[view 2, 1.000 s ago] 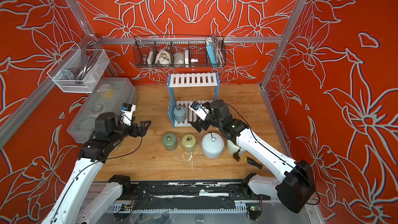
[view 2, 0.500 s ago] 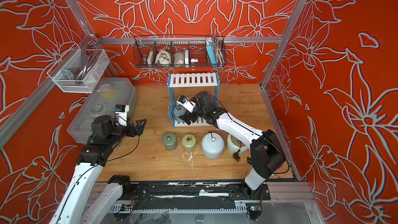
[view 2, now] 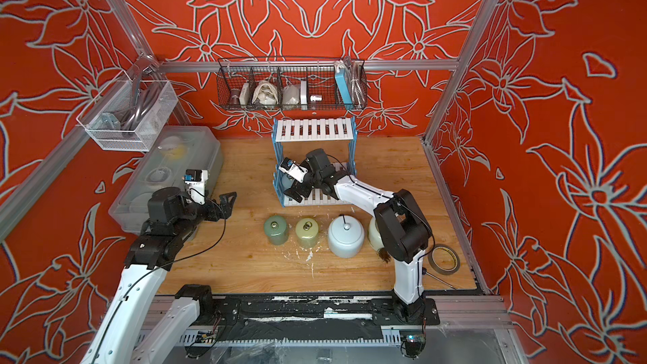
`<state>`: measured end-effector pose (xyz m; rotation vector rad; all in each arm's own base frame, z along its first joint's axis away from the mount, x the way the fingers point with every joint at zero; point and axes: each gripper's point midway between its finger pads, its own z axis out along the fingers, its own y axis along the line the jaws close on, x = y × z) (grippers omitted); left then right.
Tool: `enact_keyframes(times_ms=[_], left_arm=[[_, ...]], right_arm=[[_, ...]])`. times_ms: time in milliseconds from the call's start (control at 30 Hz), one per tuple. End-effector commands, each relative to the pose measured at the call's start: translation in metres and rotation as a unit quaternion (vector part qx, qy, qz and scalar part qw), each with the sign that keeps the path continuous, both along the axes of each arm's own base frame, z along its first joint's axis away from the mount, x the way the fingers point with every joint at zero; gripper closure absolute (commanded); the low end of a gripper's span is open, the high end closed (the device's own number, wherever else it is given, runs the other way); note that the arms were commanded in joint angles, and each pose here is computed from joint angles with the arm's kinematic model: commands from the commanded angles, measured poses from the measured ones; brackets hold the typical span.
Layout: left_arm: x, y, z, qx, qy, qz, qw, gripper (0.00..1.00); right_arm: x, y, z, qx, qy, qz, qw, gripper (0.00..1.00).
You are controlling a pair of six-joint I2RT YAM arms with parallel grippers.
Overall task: Remove the tea canisters from the shelf
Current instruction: Pick up the tea canister from the shelf.
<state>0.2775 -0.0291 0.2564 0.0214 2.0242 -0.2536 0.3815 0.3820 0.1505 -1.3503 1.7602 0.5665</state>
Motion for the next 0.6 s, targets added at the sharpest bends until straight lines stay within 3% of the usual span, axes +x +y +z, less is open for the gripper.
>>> enact_keyframes(times_ms=[0,400,567], left_arm=[[0.001,0.003,0.006,-0.001,-0.013,0.008,1.0,0.01],[0.004,0.005,0.002,0.004,-0.008,0.011,1.0,0.01],[0.005,0.005,0.001,0.003,-0.008,0.011,1.0,0.01]], right_arm=[[0.014,0.006,0.001,0.013,-0.01,0.01,1.0,0.0],[0.027,0.007,-0.03,0.01,0.01,0.006,1.0,0.02],[0.024,0.009,-0.035,0.005,0.016,0.013,1.0,0.11]])
